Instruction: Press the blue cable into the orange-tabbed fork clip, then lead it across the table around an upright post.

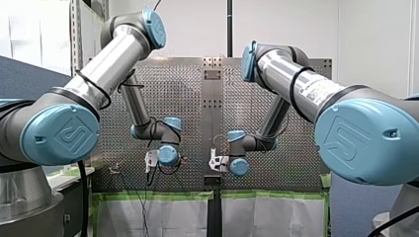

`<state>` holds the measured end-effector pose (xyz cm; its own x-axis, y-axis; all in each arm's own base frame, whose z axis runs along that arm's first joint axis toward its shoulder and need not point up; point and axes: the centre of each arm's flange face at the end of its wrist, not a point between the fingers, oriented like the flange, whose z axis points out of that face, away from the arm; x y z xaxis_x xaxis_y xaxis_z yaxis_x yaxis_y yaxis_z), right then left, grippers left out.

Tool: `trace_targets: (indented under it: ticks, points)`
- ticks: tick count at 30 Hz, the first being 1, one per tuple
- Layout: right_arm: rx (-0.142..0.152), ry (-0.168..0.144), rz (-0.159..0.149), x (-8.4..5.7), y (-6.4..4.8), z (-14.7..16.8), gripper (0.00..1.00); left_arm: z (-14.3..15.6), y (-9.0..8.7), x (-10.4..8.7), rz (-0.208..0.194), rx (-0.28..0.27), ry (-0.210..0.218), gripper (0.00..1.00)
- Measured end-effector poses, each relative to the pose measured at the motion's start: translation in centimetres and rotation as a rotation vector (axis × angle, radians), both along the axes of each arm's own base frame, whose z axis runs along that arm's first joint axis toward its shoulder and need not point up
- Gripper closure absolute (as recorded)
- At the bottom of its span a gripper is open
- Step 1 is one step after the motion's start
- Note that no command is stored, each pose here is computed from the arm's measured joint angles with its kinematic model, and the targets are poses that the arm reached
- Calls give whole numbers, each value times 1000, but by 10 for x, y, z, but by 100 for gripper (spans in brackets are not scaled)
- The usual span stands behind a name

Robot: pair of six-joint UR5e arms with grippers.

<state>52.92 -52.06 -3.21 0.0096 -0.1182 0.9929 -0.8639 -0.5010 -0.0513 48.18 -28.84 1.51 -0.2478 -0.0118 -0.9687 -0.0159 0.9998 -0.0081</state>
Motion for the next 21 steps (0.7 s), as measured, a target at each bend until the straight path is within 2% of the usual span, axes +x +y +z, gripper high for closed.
trace_targets:
  ticks: [4, 12, 21]
  points:
    - [0, 1, 0, 0, 0, 0, 100, 2, -2, 11, 24, 13, -1, 0]
    - [-1, 2, 7, 3, 3, -1, 100, 15, -7, 32, 24, 32, -25, 0]
    - [-1, 2, 6, 3, 3, -1, 100, 14, -3, 33, 23, 94, -3, 0]
